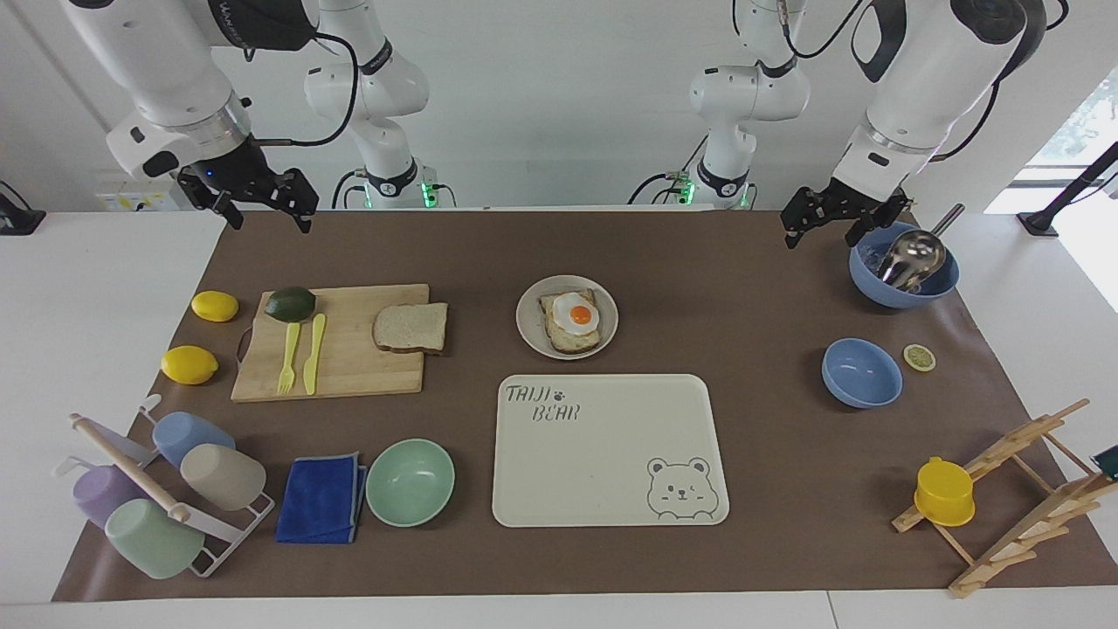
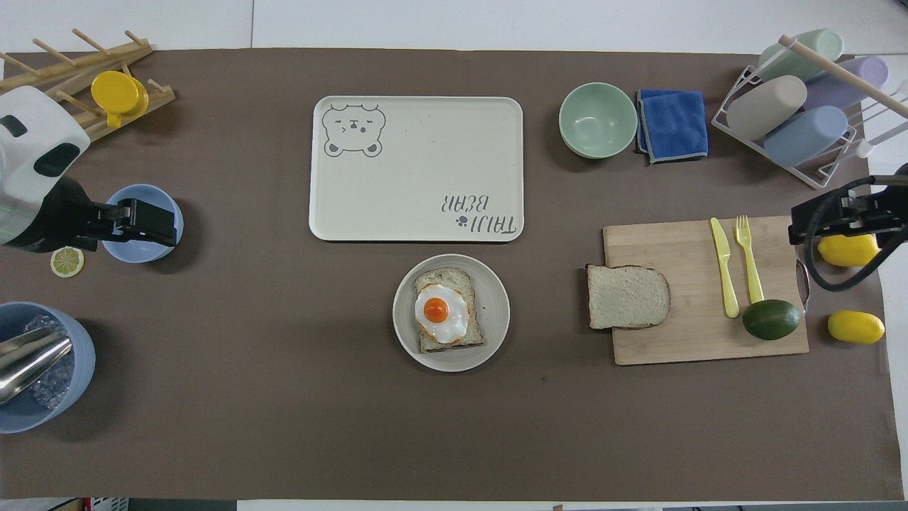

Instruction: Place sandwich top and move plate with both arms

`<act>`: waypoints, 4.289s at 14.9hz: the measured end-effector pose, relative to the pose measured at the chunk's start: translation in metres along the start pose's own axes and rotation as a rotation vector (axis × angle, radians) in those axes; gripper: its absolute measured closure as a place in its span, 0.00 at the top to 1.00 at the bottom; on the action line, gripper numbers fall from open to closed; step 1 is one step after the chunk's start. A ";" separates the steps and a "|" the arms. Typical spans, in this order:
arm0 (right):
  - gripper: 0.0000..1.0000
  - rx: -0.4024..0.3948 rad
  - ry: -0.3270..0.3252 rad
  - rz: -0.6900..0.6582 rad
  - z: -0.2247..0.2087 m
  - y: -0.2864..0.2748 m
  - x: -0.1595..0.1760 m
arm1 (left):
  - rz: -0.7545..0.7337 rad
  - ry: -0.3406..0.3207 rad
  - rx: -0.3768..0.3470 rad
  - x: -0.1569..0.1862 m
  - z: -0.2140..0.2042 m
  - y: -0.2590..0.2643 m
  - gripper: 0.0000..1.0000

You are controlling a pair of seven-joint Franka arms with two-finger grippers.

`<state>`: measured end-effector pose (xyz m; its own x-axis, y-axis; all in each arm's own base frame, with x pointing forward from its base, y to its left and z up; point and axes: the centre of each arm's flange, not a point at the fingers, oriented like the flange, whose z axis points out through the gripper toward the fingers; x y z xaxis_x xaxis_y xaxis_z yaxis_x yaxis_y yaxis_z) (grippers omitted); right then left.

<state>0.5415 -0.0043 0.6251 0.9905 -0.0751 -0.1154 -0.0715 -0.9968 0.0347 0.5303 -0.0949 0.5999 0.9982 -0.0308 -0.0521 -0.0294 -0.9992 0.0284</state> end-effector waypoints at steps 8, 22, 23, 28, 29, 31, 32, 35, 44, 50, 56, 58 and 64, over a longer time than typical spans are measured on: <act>1.00 0.000 0.000 -0.009 0.000 -0.005 0.000 | 0.000 0.000 0.000 0.000 0.000 0.000 1.00; 1.00 -0.297 -0.028 -0.171 0.246 -0.273 -0.004 | 0.000 0.000 0.000 0.000 0.000 0.000 1.00; 1.00 -0.344 -0.042 -0.163 0.276 -0.286 -0.005 | 0.000 0.000 0.000 0.000 0.000 0.000 1.00; 1.00 -0.448 -0.075 -0.152 0.325 -0.280 0.002 | 0.000 0.000 0.000 0.000 0.000 0.000 1.00; 1.00 -0.458 -0.081 -0.149 0.326 -0.275 0.001 | 0.000 0.000 0.000 0.000 0.000 0.000 1.00; 1.00 -0.479 -0.098 -0.152 0.329 -0.269 -0.005 | 0.000 0.000 0.000 0.000 0.000 0.000 1.00; 1.00 -0.487 -0.104 -0.154 0.331 -0.267 -0.008 | 0.000 0.000 0.000 0.000 0.000 0.000 1.00; 0.97 -0.520 -0.111 -0.168 0.337 -0.259 -0.015 | 0.000 0.000 0.000 0.000 0.000 0.000 1.00; 0.41 -0.571 -0.129 -0.183 0.343 -0.249 -0.024 | 0.000 0.000 0.000 0.000 0.000 0.000 1.00; 0.14 -0.550 -0.069 -0.212 0.275 -0.293 -0.020 | 0.000 0.000 0.000 0.000 0.000 0.000 1.00; 0.07 -0.452 0.042 -0.351 0.215 -0.423 -0.085 | 0.000 0.000 0.000 0.000 0.000 0.000 1.00; 0.07 -0.419 0.073 -0.343 0.220 -0.449 -0.105 | 0.000 0.000 0.000 0.000 0.000 0.000 1.00; 0.07 -0.326 0.085 -0.333 0.233 -0.472 -0.110 | 0.000 0.000 0.000 0.000 0.000 0.000 1.00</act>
<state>0.4384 0.4681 0.3901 0.9604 0.2631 -0.0918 0.2787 -0.9051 0.3211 0.5303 -0.0949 0.5999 0.9982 -0.0308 -0.0521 -0.0294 -0.9992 0.0284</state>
